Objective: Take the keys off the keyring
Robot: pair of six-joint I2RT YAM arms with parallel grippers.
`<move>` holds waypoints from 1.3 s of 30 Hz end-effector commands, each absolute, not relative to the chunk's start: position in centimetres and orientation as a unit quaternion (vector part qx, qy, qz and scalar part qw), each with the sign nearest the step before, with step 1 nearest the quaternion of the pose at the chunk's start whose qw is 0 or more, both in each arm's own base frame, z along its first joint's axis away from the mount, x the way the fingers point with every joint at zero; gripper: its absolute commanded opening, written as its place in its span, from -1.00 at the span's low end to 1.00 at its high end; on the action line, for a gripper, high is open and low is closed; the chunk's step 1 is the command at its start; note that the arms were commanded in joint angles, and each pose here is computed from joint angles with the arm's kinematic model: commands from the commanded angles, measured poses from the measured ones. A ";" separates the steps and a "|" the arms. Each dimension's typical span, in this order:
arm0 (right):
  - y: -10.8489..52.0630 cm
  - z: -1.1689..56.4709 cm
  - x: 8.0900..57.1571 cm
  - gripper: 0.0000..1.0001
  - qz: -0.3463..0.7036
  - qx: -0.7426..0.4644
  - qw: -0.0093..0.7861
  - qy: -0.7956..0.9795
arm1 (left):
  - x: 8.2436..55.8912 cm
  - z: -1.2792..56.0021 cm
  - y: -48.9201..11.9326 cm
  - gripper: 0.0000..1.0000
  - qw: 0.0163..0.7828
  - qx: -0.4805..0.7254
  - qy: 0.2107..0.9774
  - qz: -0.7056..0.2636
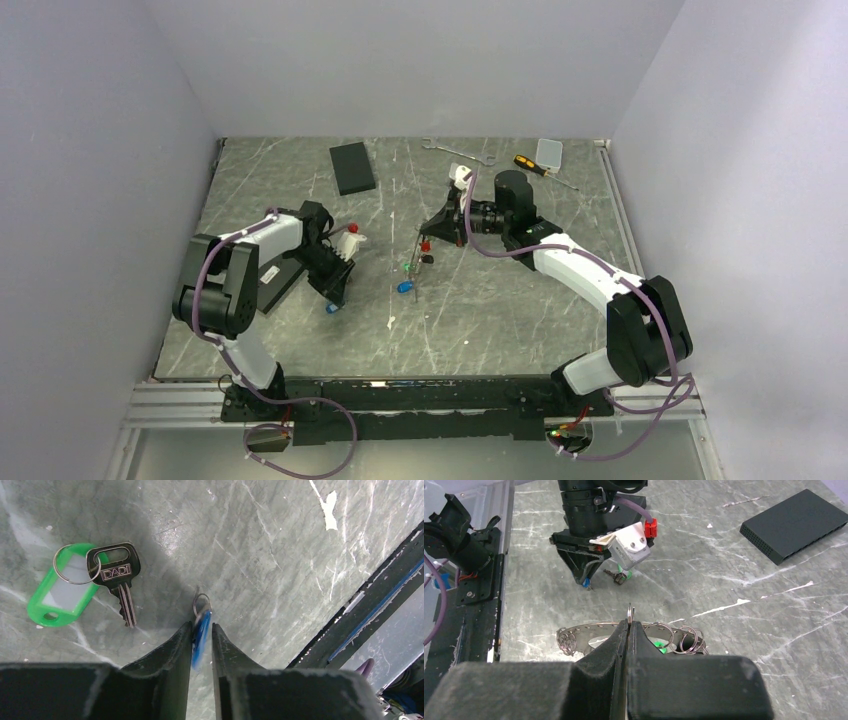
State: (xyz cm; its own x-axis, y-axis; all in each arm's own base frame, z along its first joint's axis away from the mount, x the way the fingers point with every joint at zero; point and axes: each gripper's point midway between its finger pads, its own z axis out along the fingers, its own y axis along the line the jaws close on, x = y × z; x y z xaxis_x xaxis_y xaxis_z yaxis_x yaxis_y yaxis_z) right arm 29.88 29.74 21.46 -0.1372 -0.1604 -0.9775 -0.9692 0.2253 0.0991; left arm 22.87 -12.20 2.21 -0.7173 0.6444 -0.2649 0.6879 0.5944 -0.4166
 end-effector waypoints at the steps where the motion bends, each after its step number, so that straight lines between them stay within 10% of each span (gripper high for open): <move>1: 29.8 23.9 30.0 -1.00 0.427 -0.460 0.502 0.595 | 23.2 2.3 -12.2 -0.42 0.056 0.383 0.887 -0.252; 10: 28.6 25.2 30.3 -1.00 0.420 -0.456 0.505 0.601 | 23.2 3.8 -12.8 0.09 0.066 0.377 0.885 -0.267; 18: 24.8 26.5 29.9 -1.00 0.401 -0.437 0.495 0.635 | 25.2 7.8 -14.4 0.98 0.125 0.373 0.873 -0.288; 39: 14.5 26.3 24.3 -1.00 0.227 -0.421 0.473 0.740 | 28.2 10.7 -15.8 0.99 0.175 0.361 0.865 -0.300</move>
